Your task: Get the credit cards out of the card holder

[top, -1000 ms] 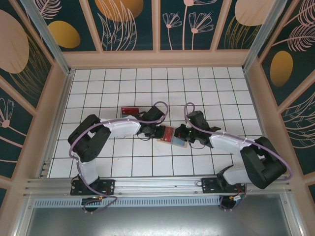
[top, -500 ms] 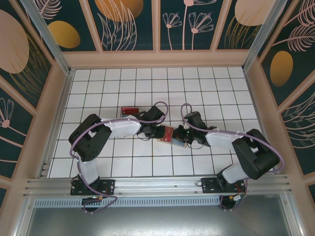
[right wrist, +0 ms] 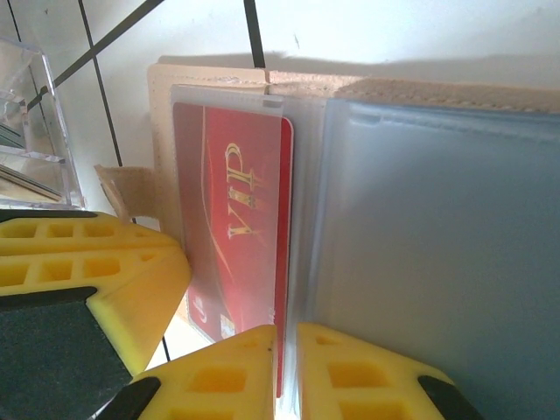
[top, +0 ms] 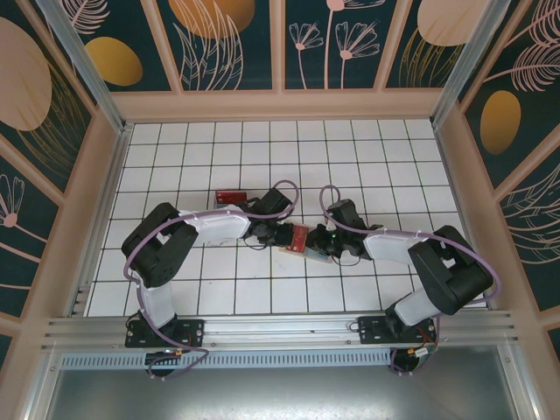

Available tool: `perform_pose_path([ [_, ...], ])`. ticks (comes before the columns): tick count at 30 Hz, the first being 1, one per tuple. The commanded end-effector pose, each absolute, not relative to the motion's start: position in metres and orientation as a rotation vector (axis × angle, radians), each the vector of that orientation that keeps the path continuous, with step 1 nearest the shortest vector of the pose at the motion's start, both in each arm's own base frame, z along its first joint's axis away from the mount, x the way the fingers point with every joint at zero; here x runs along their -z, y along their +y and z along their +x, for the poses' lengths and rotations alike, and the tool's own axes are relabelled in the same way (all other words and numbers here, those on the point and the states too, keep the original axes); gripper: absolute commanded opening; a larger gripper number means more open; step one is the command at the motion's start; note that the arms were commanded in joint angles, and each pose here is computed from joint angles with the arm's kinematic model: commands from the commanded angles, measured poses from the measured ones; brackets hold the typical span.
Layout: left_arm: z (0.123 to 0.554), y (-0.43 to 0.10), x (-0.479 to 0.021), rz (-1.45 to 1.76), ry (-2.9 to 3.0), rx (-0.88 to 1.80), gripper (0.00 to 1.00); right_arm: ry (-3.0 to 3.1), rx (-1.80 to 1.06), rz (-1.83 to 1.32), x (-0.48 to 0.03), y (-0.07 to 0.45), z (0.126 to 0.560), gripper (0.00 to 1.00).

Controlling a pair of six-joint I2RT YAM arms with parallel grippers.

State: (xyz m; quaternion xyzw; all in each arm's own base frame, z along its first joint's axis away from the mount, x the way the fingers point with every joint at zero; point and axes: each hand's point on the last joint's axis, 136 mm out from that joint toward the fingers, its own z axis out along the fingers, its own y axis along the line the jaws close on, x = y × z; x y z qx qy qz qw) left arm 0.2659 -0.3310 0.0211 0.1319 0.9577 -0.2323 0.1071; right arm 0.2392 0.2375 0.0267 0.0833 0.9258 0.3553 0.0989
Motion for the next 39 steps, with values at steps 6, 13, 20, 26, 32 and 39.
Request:
perform_pose_path([
  [6, 0.275, -0.322, -0.033, 0.346, 2.808, 0.672, 0.14, 2.721, -1.064, 0.236, -0.032, 0.244, 0.245, 0.14],
  [13, 0.265, -0.325, -0.019, 0.349, 2.851, 0.715, 0.15, 2.722, -1.069, 0.232, -0.032, 0.245, 0.246, 0.15],
  [20, 0.259, -0.326, -0.01, 0.352, 2.882, 0.743, 0.16, 2.728, -1.068, 0.237, -0.03, 0.245, 0.245, 0.17],
  [26, 0.256, -0.326, -0.005, 0.357, 2.9, 0.745, 0.16, 2.733, -1.073, 0.234, -0.028, 0.247, 0.246, 0.18],
  [32, 0.254, -0.328, -0.004, 0.369, 2.908, 0.736, 0.17, 2.739, -1.077, 0.23, -0.027, 0.248, 0.246, 0.19],
  [39, 0.252, -0.331, -0.002, 0.376, 2.915, 0.743, 0.17, 2.745, -1.081, 0.23, -0.025, 0.249, 0.246, 0.19],
])
